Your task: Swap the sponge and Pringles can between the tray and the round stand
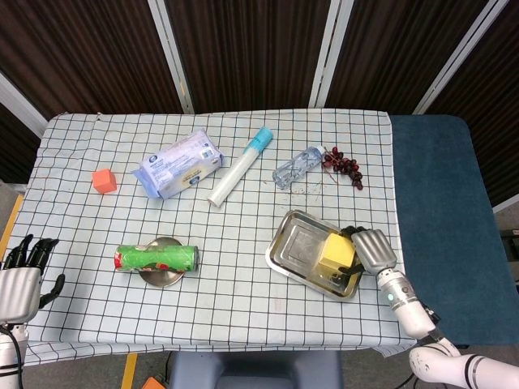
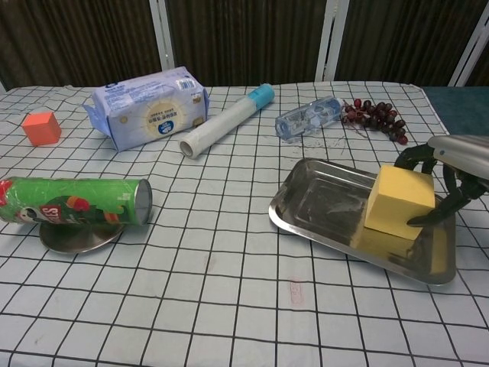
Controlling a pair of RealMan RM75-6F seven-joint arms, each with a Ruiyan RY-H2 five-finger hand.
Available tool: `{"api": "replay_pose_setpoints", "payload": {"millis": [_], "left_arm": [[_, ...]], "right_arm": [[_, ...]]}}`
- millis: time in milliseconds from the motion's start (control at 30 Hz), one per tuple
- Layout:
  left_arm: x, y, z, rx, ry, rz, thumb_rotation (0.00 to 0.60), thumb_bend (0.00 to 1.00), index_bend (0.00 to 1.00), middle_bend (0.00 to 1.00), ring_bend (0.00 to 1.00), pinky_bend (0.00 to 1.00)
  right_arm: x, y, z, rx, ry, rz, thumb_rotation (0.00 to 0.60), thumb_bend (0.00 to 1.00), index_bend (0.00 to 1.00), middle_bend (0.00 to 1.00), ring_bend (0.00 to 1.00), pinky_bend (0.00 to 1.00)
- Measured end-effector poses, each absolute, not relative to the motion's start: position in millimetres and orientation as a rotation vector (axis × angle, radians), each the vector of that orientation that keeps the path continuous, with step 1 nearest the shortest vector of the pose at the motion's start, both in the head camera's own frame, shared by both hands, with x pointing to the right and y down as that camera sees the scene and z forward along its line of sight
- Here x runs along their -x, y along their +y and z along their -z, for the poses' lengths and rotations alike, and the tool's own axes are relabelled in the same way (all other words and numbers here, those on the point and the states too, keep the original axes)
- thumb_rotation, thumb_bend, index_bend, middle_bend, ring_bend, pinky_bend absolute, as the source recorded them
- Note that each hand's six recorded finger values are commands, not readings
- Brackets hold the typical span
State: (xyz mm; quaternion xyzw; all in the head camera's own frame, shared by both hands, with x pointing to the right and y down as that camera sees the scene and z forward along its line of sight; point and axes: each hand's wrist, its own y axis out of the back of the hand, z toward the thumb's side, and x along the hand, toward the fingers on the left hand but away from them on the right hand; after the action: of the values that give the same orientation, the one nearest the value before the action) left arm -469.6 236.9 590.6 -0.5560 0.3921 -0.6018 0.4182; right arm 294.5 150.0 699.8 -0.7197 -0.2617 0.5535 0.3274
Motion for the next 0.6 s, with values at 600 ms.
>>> {"api": "replay_pose_setpoints", "payload": {"millis": [600], "left_arm": [[469.1,239.8,-593.9,1.385,0.929,1.547,0.6,0.36,0.18,0.19,0.07,0.19]], "right_arm": [[-217.0,120.4,-688.3,1.95,-0.729,-1.149,0.6,0.02,0.69,0.61,0.65,0.8]]}}
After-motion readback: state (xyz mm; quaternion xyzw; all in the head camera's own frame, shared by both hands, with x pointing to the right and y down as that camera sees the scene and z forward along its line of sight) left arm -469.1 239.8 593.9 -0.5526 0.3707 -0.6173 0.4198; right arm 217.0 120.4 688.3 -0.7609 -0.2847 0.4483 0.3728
